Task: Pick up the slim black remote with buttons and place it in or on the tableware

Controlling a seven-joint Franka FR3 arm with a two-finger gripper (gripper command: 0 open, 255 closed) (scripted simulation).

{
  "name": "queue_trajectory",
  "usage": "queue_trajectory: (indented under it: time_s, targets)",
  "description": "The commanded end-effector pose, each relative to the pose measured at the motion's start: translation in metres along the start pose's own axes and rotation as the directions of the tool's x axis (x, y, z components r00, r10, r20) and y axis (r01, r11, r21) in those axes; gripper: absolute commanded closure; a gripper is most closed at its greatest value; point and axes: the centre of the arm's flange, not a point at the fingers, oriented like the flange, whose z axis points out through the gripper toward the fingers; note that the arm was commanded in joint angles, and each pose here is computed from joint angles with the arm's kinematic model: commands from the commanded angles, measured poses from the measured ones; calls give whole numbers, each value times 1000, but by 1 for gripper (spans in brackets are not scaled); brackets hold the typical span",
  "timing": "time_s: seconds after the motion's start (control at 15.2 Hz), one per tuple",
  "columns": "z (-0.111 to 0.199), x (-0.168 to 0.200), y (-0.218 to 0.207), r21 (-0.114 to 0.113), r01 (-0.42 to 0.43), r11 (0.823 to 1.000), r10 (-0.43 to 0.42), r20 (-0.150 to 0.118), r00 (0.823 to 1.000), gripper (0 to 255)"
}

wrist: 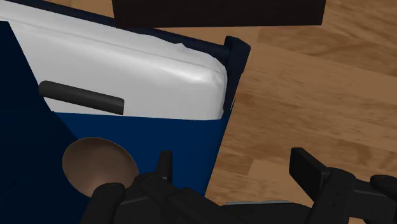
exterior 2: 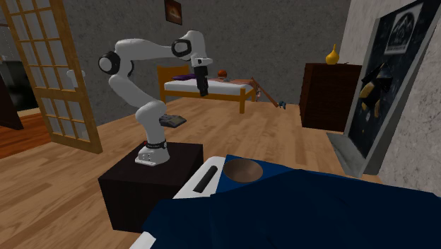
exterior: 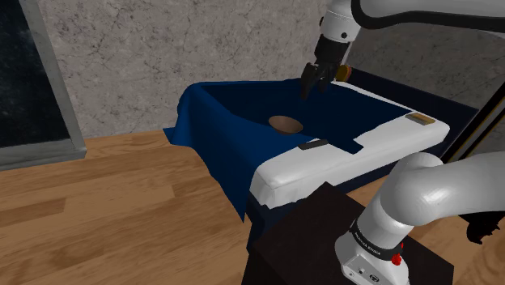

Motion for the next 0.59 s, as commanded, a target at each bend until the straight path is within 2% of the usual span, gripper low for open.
queue_trajectory:
  time_s: [0.0, 0.26, 0.53]
  targets:
    - [0, 0, 0, 0, 0, 1000, 0, 0, 1000, 0]
    - [34, -13, 42, 30, 145, 989, -145, 12, 989, 0]
    - [69, -21, 84, 61, 286, 956, -287, 19, 958, 0]
